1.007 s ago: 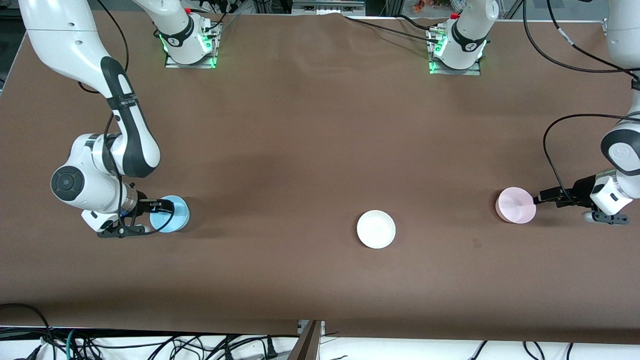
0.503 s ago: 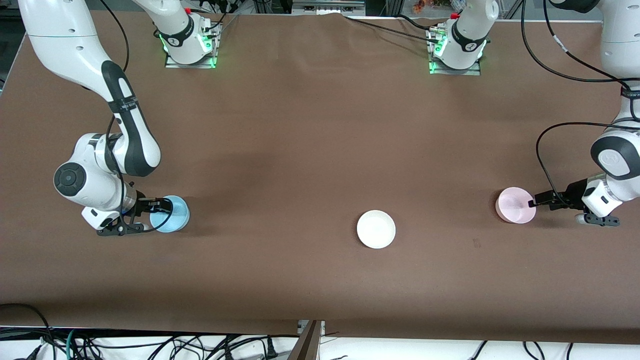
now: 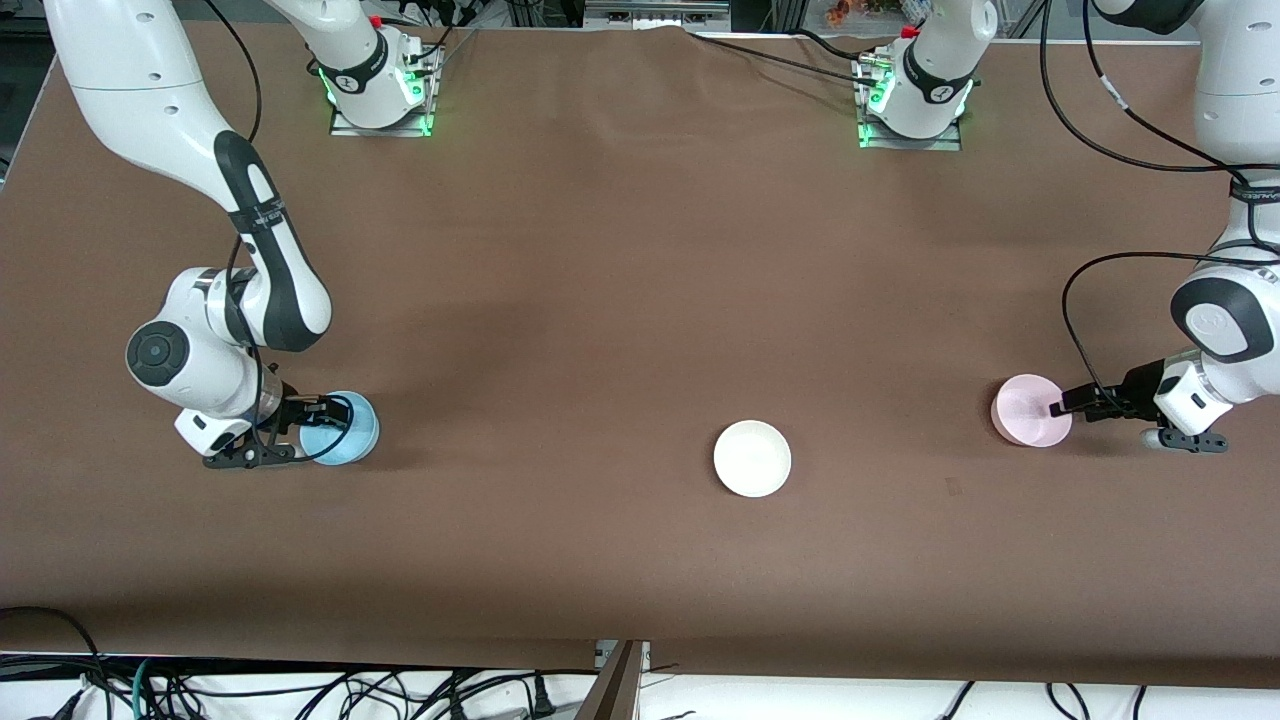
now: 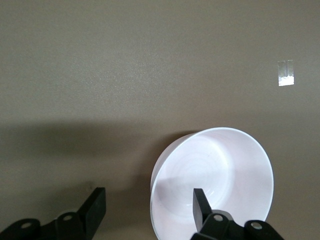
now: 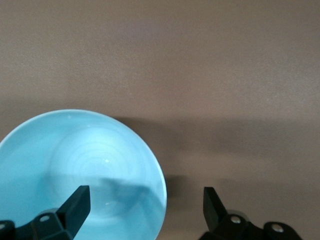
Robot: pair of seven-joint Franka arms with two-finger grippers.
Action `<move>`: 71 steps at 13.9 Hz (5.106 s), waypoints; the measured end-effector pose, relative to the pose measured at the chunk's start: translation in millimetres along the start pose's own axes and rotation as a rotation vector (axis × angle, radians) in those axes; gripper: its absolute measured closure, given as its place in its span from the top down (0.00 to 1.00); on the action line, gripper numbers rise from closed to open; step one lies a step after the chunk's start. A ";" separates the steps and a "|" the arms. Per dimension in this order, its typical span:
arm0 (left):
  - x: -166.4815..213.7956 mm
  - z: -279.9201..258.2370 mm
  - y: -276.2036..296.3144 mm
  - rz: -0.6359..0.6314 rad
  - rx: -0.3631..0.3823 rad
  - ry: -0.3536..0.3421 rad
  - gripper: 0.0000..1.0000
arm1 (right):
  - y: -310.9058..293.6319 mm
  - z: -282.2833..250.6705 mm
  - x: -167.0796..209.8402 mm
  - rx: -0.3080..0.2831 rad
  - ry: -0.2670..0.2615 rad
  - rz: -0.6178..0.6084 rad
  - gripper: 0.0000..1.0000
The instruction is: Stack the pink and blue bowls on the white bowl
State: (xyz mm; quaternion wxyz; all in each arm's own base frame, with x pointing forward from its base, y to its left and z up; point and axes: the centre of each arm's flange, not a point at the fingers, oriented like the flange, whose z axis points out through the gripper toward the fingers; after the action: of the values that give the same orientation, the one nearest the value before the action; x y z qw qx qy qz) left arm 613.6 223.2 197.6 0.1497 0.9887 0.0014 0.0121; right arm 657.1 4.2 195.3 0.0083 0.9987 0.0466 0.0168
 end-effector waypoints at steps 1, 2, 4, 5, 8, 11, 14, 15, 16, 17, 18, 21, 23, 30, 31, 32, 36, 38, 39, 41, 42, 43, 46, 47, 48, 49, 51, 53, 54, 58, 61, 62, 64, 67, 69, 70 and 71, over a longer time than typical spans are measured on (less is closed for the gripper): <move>0.0 1.8 0.0 0.000 0.003 0.002 0.78 | 0.0 0.0 0.0 0.000 0.000 0.000 1.00; 0.4 2.9 0.1 -0.003 0.005 0.008 0.77 | 0.0 0.0 0.0 0.000 0.001 0.000 0.99; 0.8 4.2 1.1 -0.010 -0.001 0.019 0.75 | 0.0 0.2 -0.1 0.000 0.000 0.000 0.89; 0.7 4.5 1.2 -0.011 -0.002 0.019 0.67 | 0.0 0.4 -0.3 0.000 0.000 0.000 0.75; 0.7 4.7 1.5 -0.011 -0.003 0.019 0.59 | 0.0 0.7 -0.6 0.000 -0.001 0.000 0.43; 0.7 4.7 1.5 -0.011 -0.003 0.019 0.43 | -0.1 0.2 -0.4 0.000 0.000 0.000 0.12; 0.7 4.7 1.5 -0.011 -0.003 0.019 0.08 | -2.2 -5.8 2.0 0.001 0.010 0.000 0.07; 0.8 4.7 1.6 -0.011 -0.003 0.019 0.02 | -4.2 -8.5 3.7 0.002 0.014 0.003 0.06; 0.8 4.8 1.6 -0.011 -0.003 0.019 0.03 | -7.8 -12.9 5.9 0.004 0.015 0.006 0.04; 0.7 4.8 1.8 -0.011 -0.004 0.018 0.03 | -14.2 -20.2 8.8 0.007 0.009 0.013 0.03; 1.0 4.6 2.3 -0.010 -0.005 0.018 0.03 | -25.3 -28.1 12.4 0.012 -0.006 0.022 0.03; 6.7 -0.8 10.9 0.005 -0.008 0.022 0.03 | -77.3 -57.7 28.3 0.020 -0.034 0.102 0.03; 15.1 -7.0 28.8 0.015 -0.015 0.025 0.03 | -121.0 -71.2 33.2 0.022 -0.028 0.168 0.03; 50.4 -10.5 144.6 -0.020 -0.047 0.003 0.03 | -305.9 -90.9 39.8 0.070 0.052 0.436 0.03; 53.9 -7.5 163.0 -0.030 -0.045 -0.007 0.03 | -326.7 -87.5 40.3 0.076 0.059 0.455 0.03; 57.0 -4.6 181.5 -0.040 -0.043 -0.015 0.03 | -337.1 -81.8 41.1 0.076 0.061 0.464 0.03; 61.6 7.7 245.3 -0.099 -0.031 -0.045 0.03 | -326.1 -70.8 50.7 0.064 0.067 0.487 0.03; 62.8 13.6 275.8 -0.143 -0.021 -0.038 0.03 | -323.3 -74.1 53.6 0.066 0.074 0.491 0.03; 63.1 17.0 293.9 -0.162 -0.013 -0.030 0.03 | -323.7 -75.9 54.4 0.069 0.078 0.491 0.03; 61.7 26.7 328.2 -0.190 0.002 -0.018 0.03 | -326.2 -77.3 54.3 0.071 0.080 0.488 0.03; 60.2 32.6 344.0 -0.200 0.003 -0.015 0.03 | -328.2 -78.0 54.0 0.073 0.081 0.485 0.03; 58.4 39.3 357.7 -0.208 0.001 -0.012 0.03 | -330.3 -79.2 54.0 0.075 0.082 0.483 0.03; 52.4 61.0 399.7 -0.172 -0.006 0.001 0.03 | -338.9 -82.8 53.3 0.083 0.088 0.473 0.03; 50.8 67.2 416.2 -0.147 0.000 0.005 0.03 | -342.2 -83.3 53.1 0.085 0.090 0.470 0.03; 50.0 72.1 432.6 -0.136 0.009 0.009 0.03 | -345.2 -82.7 52.9 0.087 0.091 0.468 0.03; 50.1 76.0 446.1 -0.141 0.013 0.013 0.03 | -347.8 -81.6 52.8 0.088 0.092 0.466 0.03; 51.3 83.1 466.8 -0.147 0.015 0.018 0.03 | -351.2 -79.6 53.1 0.093 0.098 0.477 0.03; 52.3 88.5 472.8 -0.137 0.024 0.021 0.03 | -352.7 -78.1 54.6 0.097 0.103 0.489 0.03; 53.5 89.9 471.8 -0.130 0.033 0.024 0.03 | -353.3 -76.5 55.4 0.097 0.104 0.492 0.03; 56.3 94.3 467.3 -0.125 0.041 0.037 0.03 | -353.8 -71.1 55.9 0.096 0.103 0.495 0.03; 56.8 102.1 464.8 -0.125 0.041 0.041 0.03 | -354.2 -72.9 56.7 0.099 0.107 0.495 0.03; 57.0 103.3 464.3 -0.126 0.041 0.041 0.03 | -354.3 -73.3 56.9 0.100 0.108 0.495 0.03; 57.5 103.1 463.8 -0.127 0.041 0.043 0.03 | -354.9 -74.5 57.8 0.105 0.115 0.495 0.03; 58.1 102.6 463.7 -0.127 0.040 0.046 0.03 | -357.8 -74.6 58.7 0.118 0.133 0.492 0.03; 58.4 103.2 463.3 -0.127 0.039 0.049 0.03 | -359.8 -73.2 60.0 0.131 0.151 0.490 0.03; 58.7 104.4 462.9 -0.127 0.038 0.052 0.03 | -360.9 -72.3 60.8 0.139 0.162 0.489 0.03; 58.6 106.4 462.1 -0.128 0.038 0.052 0.03 | -361.7 -71.5 61.4 0.145 0.169 0.488 0.03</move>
State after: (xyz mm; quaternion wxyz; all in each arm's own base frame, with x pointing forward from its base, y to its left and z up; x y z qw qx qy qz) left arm 674.5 -249.3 234.1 0.1311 0.9886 0.0689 0.0279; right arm 682.2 371.1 262.1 -0.0715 0.9734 -0.1940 0.0984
